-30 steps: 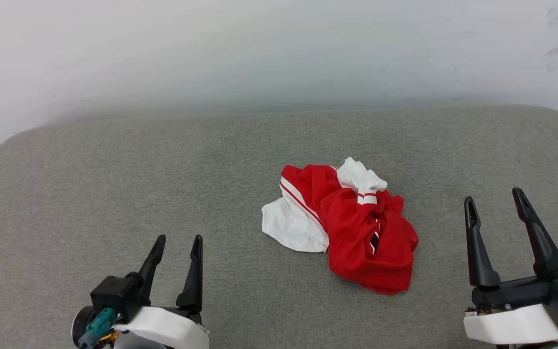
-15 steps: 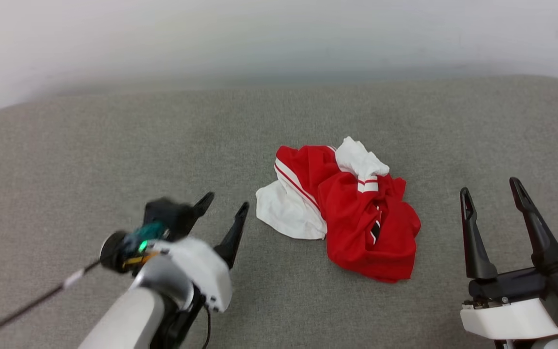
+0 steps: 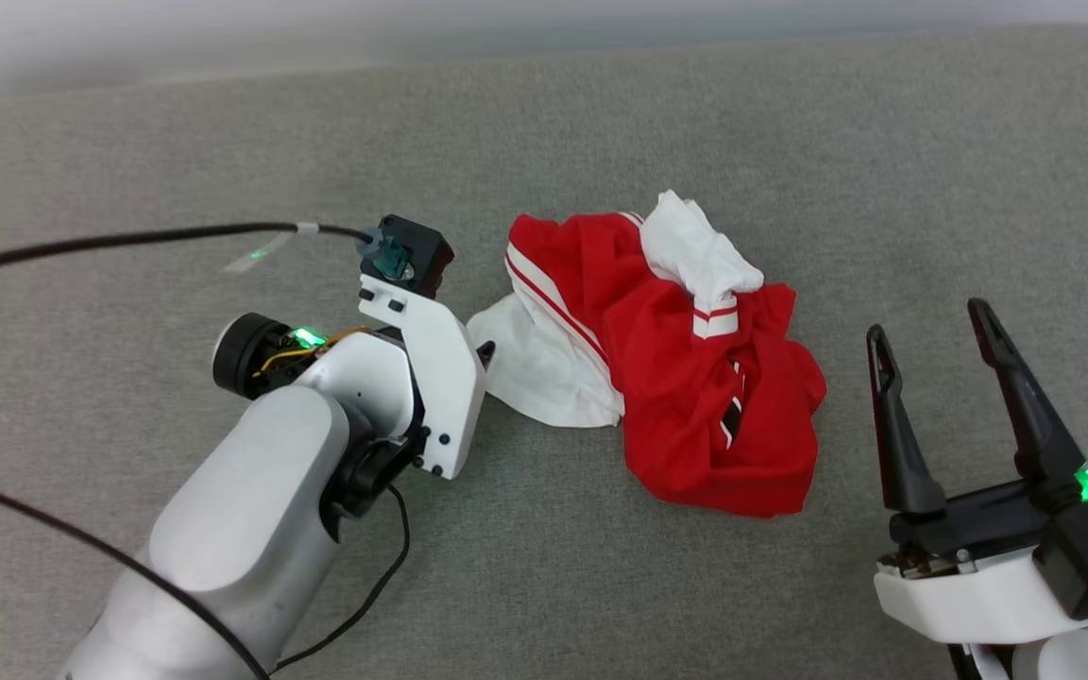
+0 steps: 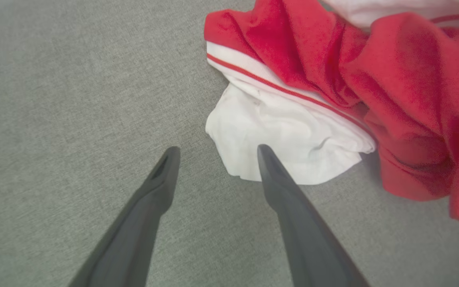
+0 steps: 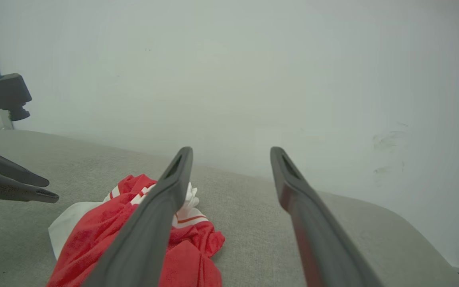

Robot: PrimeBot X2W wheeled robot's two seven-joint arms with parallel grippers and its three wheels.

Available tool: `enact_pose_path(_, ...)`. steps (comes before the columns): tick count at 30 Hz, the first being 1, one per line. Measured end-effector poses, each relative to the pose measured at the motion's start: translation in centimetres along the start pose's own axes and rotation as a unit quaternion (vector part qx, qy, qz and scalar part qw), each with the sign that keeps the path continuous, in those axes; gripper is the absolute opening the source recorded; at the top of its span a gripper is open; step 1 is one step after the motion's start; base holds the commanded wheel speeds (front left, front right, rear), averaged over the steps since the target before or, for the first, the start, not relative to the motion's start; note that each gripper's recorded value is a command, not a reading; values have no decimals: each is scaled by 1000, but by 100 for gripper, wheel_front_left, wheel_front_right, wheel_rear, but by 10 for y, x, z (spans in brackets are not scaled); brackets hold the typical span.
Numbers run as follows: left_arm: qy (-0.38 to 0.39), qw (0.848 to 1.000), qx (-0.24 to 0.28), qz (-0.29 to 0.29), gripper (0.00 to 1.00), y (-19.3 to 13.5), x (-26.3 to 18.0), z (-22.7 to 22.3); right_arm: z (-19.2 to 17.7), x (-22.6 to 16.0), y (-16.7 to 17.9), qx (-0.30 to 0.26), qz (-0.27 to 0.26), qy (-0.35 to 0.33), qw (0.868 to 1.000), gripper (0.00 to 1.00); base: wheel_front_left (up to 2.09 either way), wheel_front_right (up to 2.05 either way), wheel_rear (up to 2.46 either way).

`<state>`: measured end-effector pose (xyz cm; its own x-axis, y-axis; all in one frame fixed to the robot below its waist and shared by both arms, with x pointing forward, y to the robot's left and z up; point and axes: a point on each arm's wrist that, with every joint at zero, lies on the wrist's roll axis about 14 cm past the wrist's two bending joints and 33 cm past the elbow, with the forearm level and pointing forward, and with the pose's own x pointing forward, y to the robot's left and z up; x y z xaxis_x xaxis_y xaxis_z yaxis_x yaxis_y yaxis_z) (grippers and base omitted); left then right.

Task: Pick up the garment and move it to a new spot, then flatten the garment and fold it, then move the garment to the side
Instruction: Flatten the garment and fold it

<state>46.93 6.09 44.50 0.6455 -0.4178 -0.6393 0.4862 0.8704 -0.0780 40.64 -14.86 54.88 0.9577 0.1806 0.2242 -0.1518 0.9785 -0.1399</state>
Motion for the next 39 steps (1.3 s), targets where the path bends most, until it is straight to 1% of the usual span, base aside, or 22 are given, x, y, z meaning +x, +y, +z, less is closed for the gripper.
enact_pose_path(3,35,999,1,2,100,5,18,-15,-7,4,-6,-4,-7,7,1000,100,0,0,0)
enact_pose_path(7,68,997,-10,-20,100,-4,38,-37,-19,5,-11,-7,-13,22,1000,100,0,0,0)
enact_pose_path(10,75,997,-11,-19,100,-2,47,-40,-23,4,-12,-7,-15,28,999,100,0,0,0)
enact_pose_path(11,77,997,-13,-25,0,-4,51,-42,-24,4,-12,-7,-15,30,999,100,0,0,0)
enact_pose_path(13,76,997,-15,-29,0,-4,50,-44,-24,5,-13,-7,-15,28,999,100,0,0,0)
enact_pose_path(16,48,999,-18,-14,0,3,45,-40,-21,8,-10,-6,-11,22,1000,100,0,0,0)
enact_pose_path(22,-24,998,-25,44,0,34,13,-19,-9,9,1,0,3,6,1000,100,0,0,0)
enact_pose_path(27,-88,989,-40,115,0,68,-30,-5,3,8,8,5,12,-9,1000,100,0,0,0)
enact_pose_path(33,-125,971,-73,192,0,99,-84,-23,17,3,15,15,20,-25,999,100,0,0,0)
enact_pose_path(35,-120,969,-81,201,0,103,-94,-36,20,0,16,16,22,-27,999,100,0,0,0)
enact_pose_path(36,-116,970,-79,199,40,100,-96,-43,21,0,17,16,22,-29,999,100,0,0,0)
enact_pose_path(37,-116,971,-76,196,100,96,-98,-47,23,0,18,18,23,-31,999,100,0,0,0)
enact_pose_path(39,-129,971,-71,189,100,89,-99,-49,25,-1,18,20,24,-33,999,100,0,0,0)
